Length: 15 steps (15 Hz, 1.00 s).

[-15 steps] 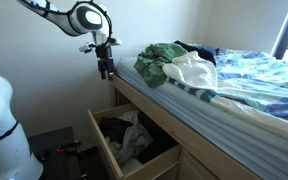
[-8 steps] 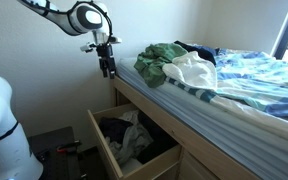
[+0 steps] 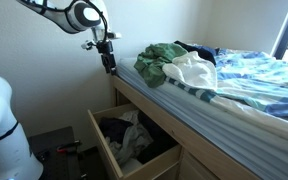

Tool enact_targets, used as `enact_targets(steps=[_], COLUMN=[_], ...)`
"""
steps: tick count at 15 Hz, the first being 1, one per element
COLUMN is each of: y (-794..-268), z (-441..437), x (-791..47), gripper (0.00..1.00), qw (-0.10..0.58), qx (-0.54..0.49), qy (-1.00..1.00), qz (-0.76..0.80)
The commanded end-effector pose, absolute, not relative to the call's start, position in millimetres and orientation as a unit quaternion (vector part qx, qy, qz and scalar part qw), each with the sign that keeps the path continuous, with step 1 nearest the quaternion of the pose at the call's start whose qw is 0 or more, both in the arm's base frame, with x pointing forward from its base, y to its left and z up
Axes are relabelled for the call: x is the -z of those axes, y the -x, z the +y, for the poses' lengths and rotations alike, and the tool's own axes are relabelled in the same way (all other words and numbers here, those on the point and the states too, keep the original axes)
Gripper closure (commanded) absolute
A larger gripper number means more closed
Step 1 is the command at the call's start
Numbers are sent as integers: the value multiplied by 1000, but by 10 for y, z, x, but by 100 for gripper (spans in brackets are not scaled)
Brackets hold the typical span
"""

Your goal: Put the white towel in the top right drawer

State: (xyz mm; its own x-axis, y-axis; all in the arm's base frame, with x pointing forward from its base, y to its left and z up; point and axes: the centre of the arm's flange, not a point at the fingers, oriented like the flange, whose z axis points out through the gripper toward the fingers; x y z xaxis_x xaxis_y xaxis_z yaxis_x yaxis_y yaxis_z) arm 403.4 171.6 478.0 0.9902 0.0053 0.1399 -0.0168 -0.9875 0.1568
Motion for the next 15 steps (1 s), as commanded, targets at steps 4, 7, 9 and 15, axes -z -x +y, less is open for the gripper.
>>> enact_targets(steps=[4, 7, 9, 15], y=[-3941, -3934, -3937, -4070], z=[1710, 1663, 1625, 1507], x=[-5004, -5091, -5143, -5260], gripper=[0, 0, 0, 0], qw=[35, -4, -27, -84], qx=[-124, -144, -160, -175], qy=[-989, -985, -980, -965], qz=[-66, -95, -116, -178])
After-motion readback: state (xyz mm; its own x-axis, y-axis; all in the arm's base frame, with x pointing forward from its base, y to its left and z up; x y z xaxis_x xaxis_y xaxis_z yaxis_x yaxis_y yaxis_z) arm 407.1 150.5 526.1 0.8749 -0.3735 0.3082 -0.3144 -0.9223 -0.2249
